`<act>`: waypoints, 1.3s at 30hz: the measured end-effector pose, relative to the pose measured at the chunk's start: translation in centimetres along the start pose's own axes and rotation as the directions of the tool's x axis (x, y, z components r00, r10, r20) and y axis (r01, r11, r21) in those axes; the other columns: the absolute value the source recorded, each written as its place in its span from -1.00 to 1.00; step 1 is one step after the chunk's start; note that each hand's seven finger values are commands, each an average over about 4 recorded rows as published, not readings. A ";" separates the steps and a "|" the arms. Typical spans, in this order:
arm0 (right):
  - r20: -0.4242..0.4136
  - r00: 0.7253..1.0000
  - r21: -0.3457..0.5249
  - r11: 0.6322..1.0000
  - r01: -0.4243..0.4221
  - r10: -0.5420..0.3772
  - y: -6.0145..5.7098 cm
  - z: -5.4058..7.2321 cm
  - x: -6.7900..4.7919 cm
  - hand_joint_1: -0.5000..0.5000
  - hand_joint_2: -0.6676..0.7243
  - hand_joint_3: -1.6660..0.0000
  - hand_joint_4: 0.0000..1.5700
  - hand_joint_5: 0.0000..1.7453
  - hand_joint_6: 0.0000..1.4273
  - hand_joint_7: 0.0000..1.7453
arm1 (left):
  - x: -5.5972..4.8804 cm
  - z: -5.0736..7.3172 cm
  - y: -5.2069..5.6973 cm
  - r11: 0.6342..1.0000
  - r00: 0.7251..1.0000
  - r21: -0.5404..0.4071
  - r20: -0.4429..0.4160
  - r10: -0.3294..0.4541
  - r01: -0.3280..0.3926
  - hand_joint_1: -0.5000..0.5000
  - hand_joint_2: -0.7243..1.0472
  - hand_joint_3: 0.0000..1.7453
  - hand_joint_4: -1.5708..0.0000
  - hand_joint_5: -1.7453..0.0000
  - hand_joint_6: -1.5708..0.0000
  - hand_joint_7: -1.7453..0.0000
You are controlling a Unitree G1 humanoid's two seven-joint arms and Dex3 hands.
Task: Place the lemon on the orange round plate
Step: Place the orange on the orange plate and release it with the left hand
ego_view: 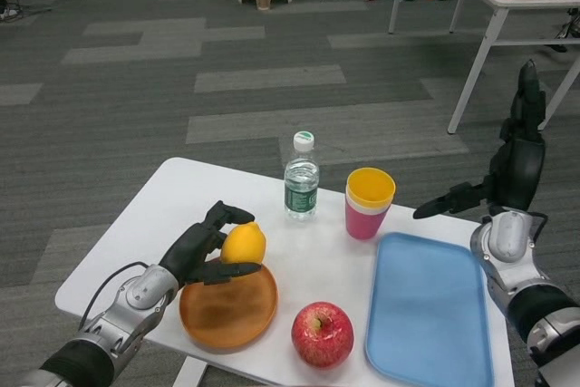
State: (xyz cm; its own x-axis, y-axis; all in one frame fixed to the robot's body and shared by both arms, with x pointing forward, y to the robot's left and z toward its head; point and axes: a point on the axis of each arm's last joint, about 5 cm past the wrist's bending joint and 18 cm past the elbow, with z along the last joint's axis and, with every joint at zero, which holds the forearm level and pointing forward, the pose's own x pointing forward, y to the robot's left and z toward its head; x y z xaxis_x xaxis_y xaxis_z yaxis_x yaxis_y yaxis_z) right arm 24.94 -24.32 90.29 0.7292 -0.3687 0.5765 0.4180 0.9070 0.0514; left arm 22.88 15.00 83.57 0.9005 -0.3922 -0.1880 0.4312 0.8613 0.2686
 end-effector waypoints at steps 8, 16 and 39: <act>-0.003 1.000 -0.001 1.000 0.003 -0.003 -0.1 0.0 0.0 -0.92 0.98 1.00 -1.00 -1.00 -1.00 -1.00 | -0.8 -1.5 -0.2 0.998 0.998 0.056 -0.061 -0.027 0.030 -0.88 1.00 -0.93 1.00 -0.76 0.99 -0.70; -0.009 1.000 -0.010 1.000 0.005 -0.005 -0.2 -0.1 -0.1 -0.92 0.98 1.00 -1.00 -1.00 -1.00 -1.00 | -1.0 -1.7 -0.1 0.995 0.999 0.091 -0.032 -0.040 0.043 0.66 1.00 -0.90 1.00 -0.76 1.00 -0.60; -0.010 1.000 -0.011 1.000 0.005 -0.005 -0.2 -0.1 -0.1 -0.92 0.91 1.00 -1.00 -1.00 -1.00 -1.00 | -1.6 -1.8 0.7 0.988 0.998 0.154 0.053 0.016 -0.024 -0.98 0.65 -0.90 1.00 -0.38 0.98 -0.12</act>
State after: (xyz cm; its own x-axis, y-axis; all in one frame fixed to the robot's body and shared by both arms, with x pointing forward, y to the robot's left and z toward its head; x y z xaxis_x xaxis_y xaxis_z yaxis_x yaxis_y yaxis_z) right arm 24.85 -24.48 90.10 0.7323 -0.3751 0.5684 0.4272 0.9030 0.0456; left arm 21.67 16.84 82.34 0.9091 -0.3947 -0.1332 0.4128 0.8108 0.4150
